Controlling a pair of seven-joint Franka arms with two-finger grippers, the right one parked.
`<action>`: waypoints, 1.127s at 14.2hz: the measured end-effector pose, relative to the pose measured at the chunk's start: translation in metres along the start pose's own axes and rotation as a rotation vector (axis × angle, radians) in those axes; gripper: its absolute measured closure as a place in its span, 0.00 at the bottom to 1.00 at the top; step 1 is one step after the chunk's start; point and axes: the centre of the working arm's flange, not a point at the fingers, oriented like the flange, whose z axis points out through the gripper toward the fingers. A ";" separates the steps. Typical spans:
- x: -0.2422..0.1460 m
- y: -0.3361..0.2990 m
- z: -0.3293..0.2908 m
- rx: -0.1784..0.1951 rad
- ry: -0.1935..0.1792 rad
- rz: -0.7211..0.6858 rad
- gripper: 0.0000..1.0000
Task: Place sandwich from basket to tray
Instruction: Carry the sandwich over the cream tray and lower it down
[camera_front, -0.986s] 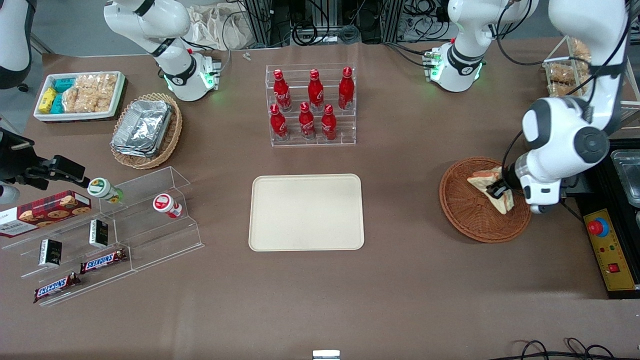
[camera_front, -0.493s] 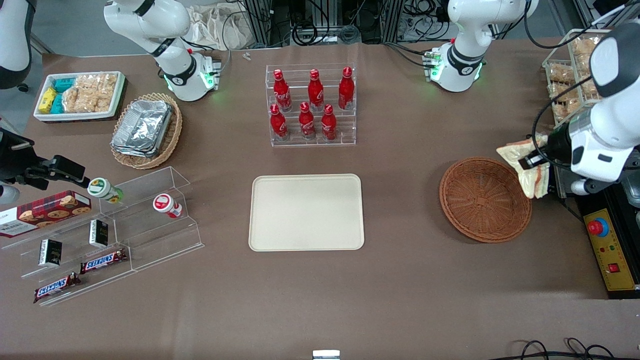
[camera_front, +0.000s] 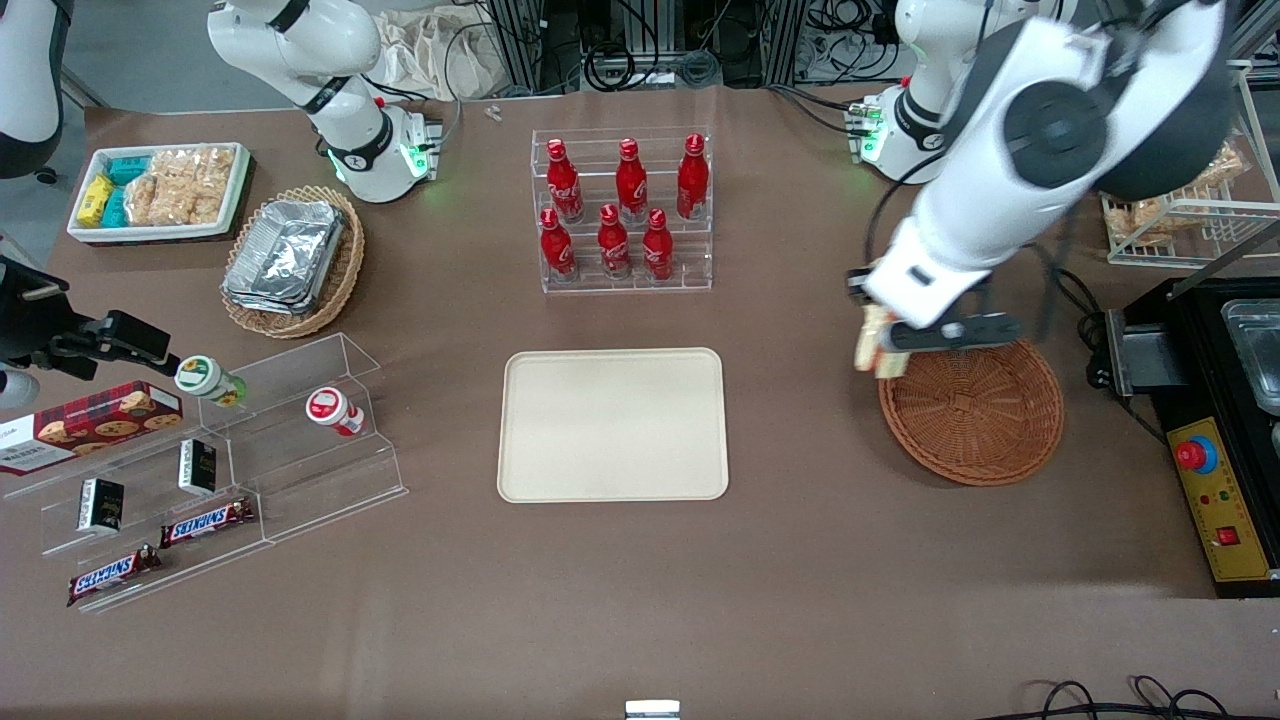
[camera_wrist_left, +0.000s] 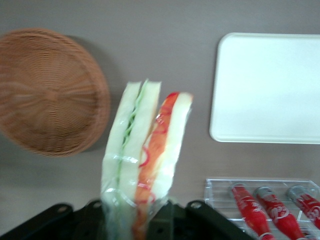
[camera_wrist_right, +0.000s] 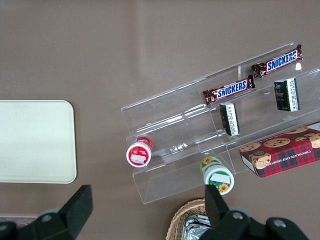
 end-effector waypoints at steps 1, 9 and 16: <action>0.010 0.019 0.024 -0.024 0.000 -0.004 0.79; 0.046 0.154 0.242 -0.088 0.009 -0.025 0.79; 0.062 0.160 0.302 -0.085 0.005 -0.005 0.80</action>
